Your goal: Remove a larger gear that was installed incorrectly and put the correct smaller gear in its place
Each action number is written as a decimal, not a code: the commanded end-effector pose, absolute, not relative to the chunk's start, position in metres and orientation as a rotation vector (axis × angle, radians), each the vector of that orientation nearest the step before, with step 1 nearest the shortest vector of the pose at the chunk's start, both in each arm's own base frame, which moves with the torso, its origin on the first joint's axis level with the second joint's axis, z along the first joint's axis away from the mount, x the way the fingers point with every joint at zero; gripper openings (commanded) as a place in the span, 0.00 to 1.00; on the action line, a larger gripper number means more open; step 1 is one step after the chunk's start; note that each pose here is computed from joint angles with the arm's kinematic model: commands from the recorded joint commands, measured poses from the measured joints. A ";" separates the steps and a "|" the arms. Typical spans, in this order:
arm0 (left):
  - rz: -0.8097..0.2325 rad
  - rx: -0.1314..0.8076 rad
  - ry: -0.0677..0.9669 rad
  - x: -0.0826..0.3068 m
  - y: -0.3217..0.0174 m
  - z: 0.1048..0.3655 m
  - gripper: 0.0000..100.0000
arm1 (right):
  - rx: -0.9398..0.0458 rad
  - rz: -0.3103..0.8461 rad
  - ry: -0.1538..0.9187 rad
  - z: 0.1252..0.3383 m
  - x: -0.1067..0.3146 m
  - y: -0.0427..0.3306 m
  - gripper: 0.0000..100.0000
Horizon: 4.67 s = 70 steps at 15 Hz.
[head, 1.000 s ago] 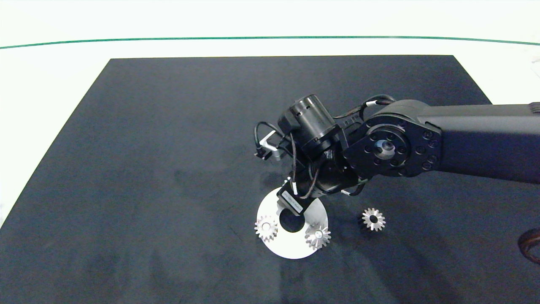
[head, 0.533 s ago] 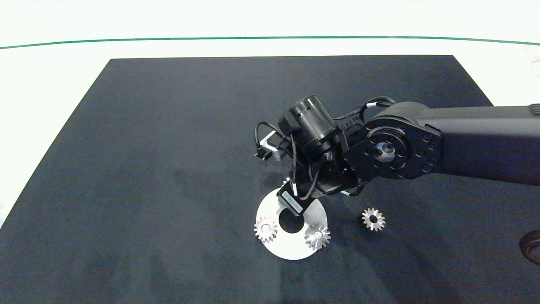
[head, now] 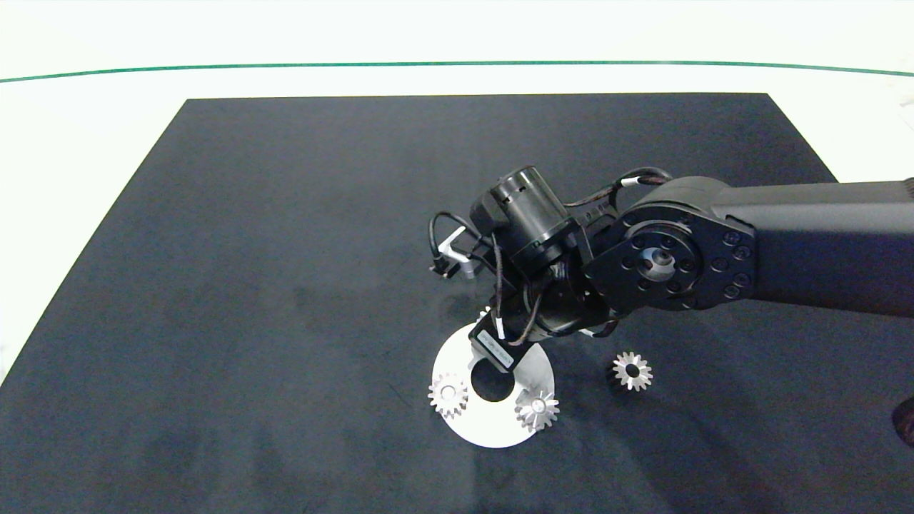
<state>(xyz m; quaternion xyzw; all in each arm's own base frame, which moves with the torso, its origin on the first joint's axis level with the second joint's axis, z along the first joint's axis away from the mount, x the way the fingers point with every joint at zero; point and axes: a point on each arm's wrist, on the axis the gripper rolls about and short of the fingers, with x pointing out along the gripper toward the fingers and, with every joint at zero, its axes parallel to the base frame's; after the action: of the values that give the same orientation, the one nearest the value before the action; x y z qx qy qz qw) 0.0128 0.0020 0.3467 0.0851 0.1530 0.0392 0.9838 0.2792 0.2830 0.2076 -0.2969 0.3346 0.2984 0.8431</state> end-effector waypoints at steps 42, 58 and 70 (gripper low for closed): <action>0.077 0.187 0.314 0.012 0.002 0.345 1.00 | -0.657 0.562 0.706 0.202 0.269 0.282 1.00; 0.075 0.189 0.314 0.012 0.002 0.345 1.00 | -0.664 0.561 0.720 0.197 0.271 0.283 0.73; 0.075 0.189 0.314 0.012 0.002 0.345 1.00 | -0.663 0.564 0.723 0.196 0.271 0.283 0.49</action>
<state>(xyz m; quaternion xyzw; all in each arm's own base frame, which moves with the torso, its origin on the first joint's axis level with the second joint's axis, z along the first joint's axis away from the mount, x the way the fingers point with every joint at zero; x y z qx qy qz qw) 0.0117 0.0019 0.3458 0.0935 0.1531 0.0370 0.9831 0.2705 0.2829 0.1968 -0.3117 0.3408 0.2672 0.8458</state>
